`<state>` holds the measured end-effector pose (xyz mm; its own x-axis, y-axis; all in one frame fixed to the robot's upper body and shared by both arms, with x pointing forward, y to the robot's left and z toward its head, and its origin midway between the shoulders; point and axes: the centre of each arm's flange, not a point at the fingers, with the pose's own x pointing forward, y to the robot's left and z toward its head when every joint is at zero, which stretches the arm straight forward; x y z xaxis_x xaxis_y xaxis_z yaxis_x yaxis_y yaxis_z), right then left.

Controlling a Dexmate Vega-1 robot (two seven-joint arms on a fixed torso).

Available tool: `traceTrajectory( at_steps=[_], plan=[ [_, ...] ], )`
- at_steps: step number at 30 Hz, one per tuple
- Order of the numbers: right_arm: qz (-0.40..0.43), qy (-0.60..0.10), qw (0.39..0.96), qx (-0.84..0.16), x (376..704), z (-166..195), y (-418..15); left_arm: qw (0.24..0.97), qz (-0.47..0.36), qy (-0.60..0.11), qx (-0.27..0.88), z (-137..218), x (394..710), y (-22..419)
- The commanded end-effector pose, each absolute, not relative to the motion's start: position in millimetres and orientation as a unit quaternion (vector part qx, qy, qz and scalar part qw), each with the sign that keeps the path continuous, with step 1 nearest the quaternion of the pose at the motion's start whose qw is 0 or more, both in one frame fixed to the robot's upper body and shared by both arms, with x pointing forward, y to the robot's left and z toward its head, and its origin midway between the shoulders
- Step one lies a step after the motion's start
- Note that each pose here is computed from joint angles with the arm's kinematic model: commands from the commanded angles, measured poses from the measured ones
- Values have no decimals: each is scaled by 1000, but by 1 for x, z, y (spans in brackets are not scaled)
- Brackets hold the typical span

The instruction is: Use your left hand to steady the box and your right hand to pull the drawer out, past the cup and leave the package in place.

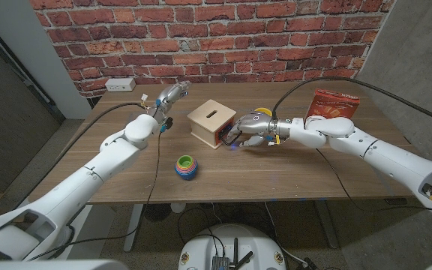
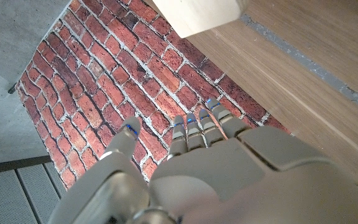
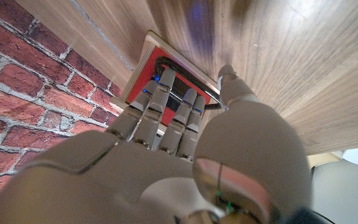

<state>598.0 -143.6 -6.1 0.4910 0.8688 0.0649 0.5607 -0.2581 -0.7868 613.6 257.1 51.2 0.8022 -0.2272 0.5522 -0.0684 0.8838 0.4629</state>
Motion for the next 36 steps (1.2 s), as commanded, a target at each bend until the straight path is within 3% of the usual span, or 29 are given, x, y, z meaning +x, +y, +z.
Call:
traceTrajectory(
  at_steps=[1,36],
  plan=[
    [193,-472,388,-768,601,-6,-142,909,-55,-316,265,54,613,247],
    [198,-467,393,-767,613,-7,-140,887,-98,-310,328,66,626,228]
  ],
)
